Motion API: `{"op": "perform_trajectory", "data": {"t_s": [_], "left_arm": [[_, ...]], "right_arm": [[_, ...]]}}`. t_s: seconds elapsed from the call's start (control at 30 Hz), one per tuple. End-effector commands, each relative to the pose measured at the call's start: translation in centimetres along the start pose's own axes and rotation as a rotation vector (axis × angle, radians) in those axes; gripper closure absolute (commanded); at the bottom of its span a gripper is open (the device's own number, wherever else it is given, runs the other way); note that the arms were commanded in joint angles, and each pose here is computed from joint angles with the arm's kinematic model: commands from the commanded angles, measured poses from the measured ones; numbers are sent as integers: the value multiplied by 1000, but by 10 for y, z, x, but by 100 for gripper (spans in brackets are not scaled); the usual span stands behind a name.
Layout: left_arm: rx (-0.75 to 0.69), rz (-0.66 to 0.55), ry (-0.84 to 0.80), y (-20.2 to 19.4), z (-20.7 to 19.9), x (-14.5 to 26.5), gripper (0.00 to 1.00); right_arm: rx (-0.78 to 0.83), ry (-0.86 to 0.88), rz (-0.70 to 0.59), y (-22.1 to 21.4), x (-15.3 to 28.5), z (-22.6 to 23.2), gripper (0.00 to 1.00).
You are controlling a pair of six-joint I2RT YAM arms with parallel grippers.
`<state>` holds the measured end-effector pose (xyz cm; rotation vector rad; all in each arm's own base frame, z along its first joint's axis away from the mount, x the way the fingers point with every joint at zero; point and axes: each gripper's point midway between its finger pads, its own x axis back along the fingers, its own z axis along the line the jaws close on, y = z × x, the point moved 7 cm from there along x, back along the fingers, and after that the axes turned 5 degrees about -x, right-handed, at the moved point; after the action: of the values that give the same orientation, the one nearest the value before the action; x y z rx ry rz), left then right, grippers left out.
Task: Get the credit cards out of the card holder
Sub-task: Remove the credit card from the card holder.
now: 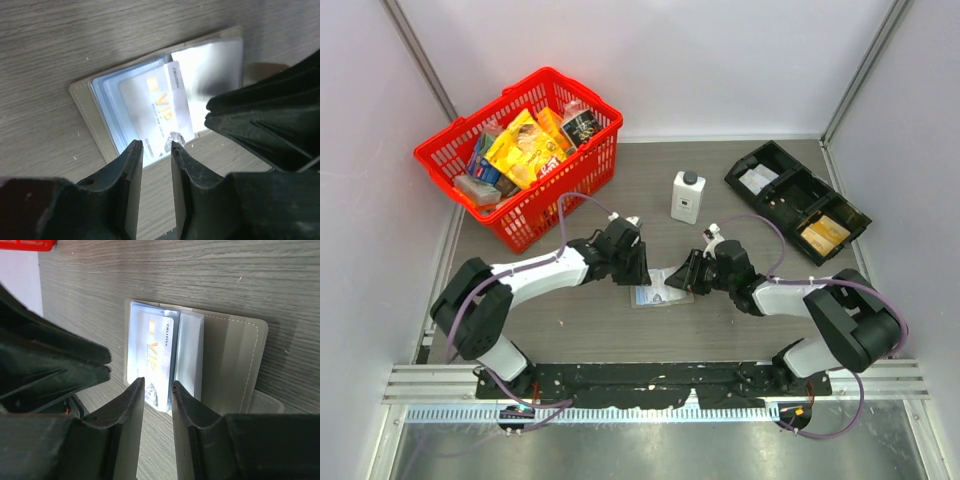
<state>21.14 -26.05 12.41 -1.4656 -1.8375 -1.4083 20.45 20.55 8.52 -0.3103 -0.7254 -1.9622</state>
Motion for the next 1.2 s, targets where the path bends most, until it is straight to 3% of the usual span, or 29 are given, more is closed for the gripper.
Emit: {"op": "perform_trajectory", "data": {"t_s": [0.0, 0.23, 0.5, 0.6, 0.8, 1.03, 1.17], "left_arm": [[67, -16, -52, 11, -2, -15, 72], [161, 20, 4, -8, 17, -26, 85], [224, 37, 18, -22, 29, -28, 89], [229, 36, 21, -21, 31, -28, 89], [239, 43, 35, -23, 35, -28, 95], [245, 47, 41, -23, 37, -29, 98], [243, 46, 45, -23, 38, -28, 99]], "right_arm": [[0, 116, -31, 6, -3, 10, 67], [-24, 143, 0, -3, -7, -2, 69], [-40, 201, 35, -10, -13, -6, 70], [-46, 266, 41, -10, -15, -1, 76], [-120, 333, 19, -5, -3, -8, 99], [-119, 292, -10, 2, 9, -19, 99], [-66, 171, -25, 8, 14, -26, 99]]}}
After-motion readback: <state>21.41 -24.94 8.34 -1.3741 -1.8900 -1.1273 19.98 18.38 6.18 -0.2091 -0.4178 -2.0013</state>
